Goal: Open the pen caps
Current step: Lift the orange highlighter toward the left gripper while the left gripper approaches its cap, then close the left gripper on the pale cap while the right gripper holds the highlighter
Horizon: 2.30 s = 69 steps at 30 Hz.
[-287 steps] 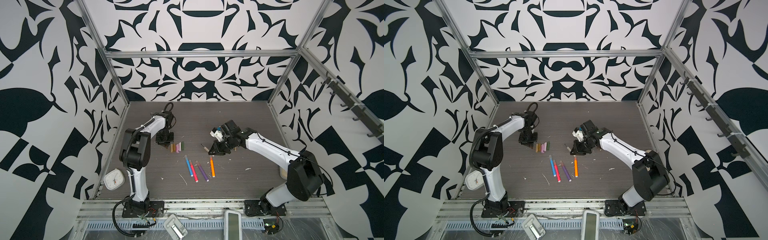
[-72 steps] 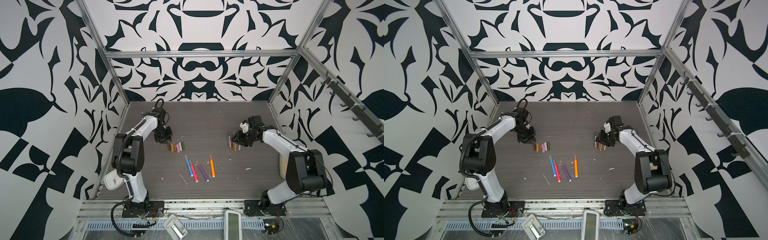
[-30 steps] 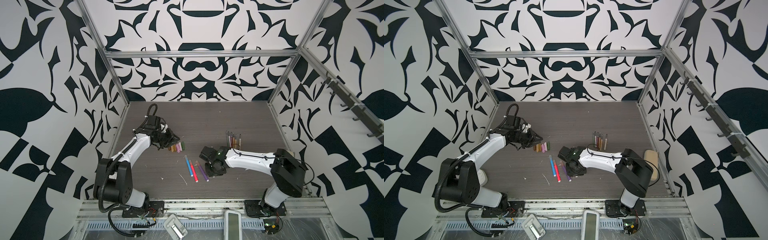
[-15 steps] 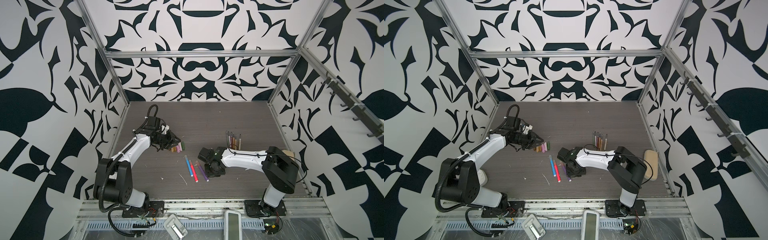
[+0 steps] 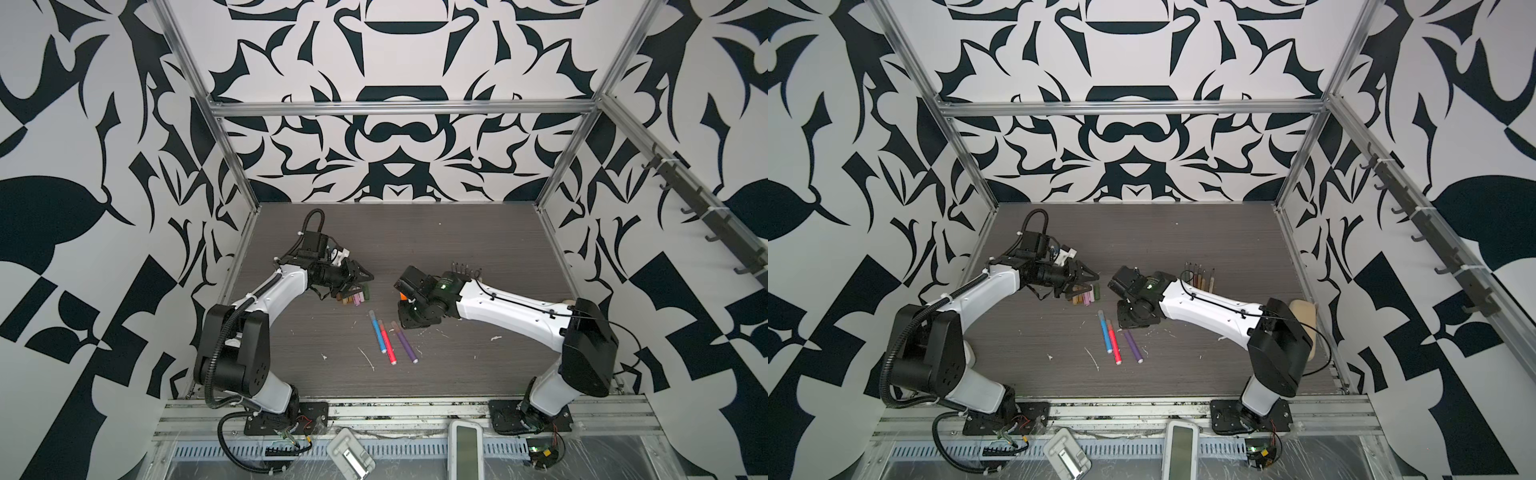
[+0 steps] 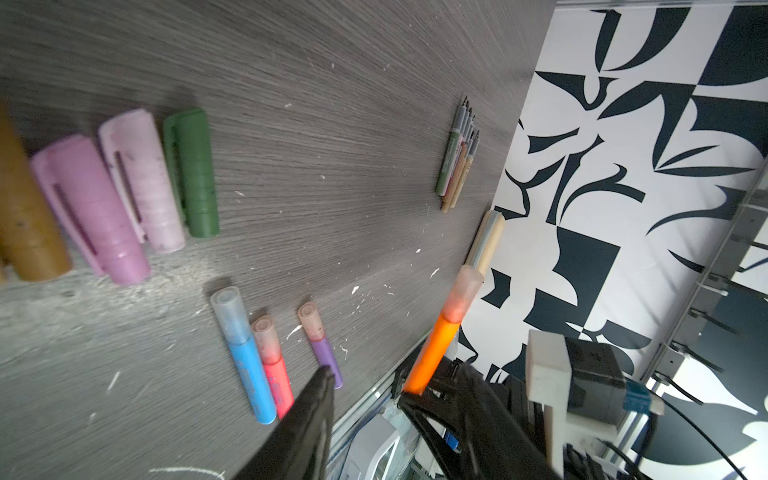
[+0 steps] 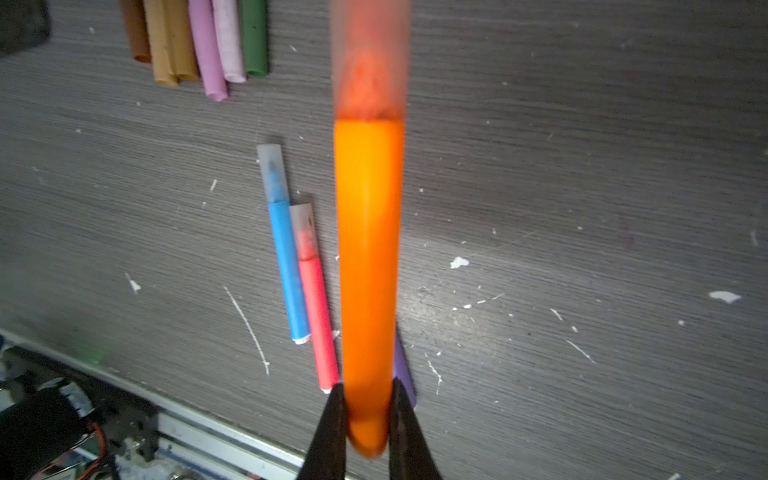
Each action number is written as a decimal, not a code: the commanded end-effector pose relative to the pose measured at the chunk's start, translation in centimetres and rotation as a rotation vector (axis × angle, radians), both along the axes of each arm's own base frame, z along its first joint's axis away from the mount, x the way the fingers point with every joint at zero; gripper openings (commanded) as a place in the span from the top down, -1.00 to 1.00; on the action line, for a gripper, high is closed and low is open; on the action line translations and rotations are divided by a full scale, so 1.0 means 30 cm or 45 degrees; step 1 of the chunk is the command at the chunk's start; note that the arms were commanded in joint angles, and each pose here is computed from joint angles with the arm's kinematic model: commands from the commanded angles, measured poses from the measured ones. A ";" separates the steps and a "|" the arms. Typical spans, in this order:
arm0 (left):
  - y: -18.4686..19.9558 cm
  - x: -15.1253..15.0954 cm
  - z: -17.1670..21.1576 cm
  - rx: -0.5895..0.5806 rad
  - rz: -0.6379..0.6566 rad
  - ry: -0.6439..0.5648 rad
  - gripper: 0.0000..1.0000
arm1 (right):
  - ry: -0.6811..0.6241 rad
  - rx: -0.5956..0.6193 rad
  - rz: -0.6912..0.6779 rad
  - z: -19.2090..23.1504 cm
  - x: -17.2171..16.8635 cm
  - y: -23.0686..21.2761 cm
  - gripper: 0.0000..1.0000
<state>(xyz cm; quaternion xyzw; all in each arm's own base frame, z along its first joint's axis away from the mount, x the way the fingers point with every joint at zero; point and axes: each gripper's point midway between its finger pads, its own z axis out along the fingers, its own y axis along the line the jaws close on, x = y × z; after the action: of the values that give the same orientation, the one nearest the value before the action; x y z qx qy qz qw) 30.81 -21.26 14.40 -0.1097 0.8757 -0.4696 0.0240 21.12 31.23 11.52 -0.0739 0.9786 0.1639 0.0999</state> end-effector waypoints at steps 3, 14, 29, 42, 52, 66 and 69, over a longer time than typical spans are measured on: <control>-0.059 0.004 0.047 -0.062 -0.049 -0.028 -0.04 | 0.062 0.268 0.012 0.057 -0.014 0.112 0.92; -0.115 -0.038 -0.005 -0.058 -0.113 0.021 0.00 | 0.129 0.488 0.005 0.114 -0.006 0.183 0.92; -0.104 -0.057 -0.038 -0.032 -0.107 0.039 0.10 | 0.226 0.621 0.051 0.135 -0.039 0.241 0.94; -0.106 -0.042 -0.046 -0.021 -0.101 0.041 0.53 | 0.264 0.641 0.079 0.143 -0.063 0.244 0.94; -0.118 -0.033 -0.024 -0.048 -0.117 0.027 1.00 | 0.185 0.585 0.041 0.159 -0.013 0.220 0.25; -0.117 -0.034 -0.013 -0.050 -0.117 0.022 1.00 | 0.183 0.529 -0.014 0.125 0.091 0.240 0.51; -0.125 -0.018 0.002 -0.077 -0.113 0.028 1.00 | 0.202 0.518 -0.008 0.115 0.077 0.236 0.94</control>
<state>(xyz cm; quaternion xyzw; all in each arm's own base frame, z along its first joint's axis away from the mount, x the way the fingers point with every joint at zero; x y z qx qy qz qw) 29.66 -24.31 12.96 -0.0831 0.8764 -0.4743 -0.0080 23.48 38.48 14.24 -0.0318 0.9295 0.3659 0.0339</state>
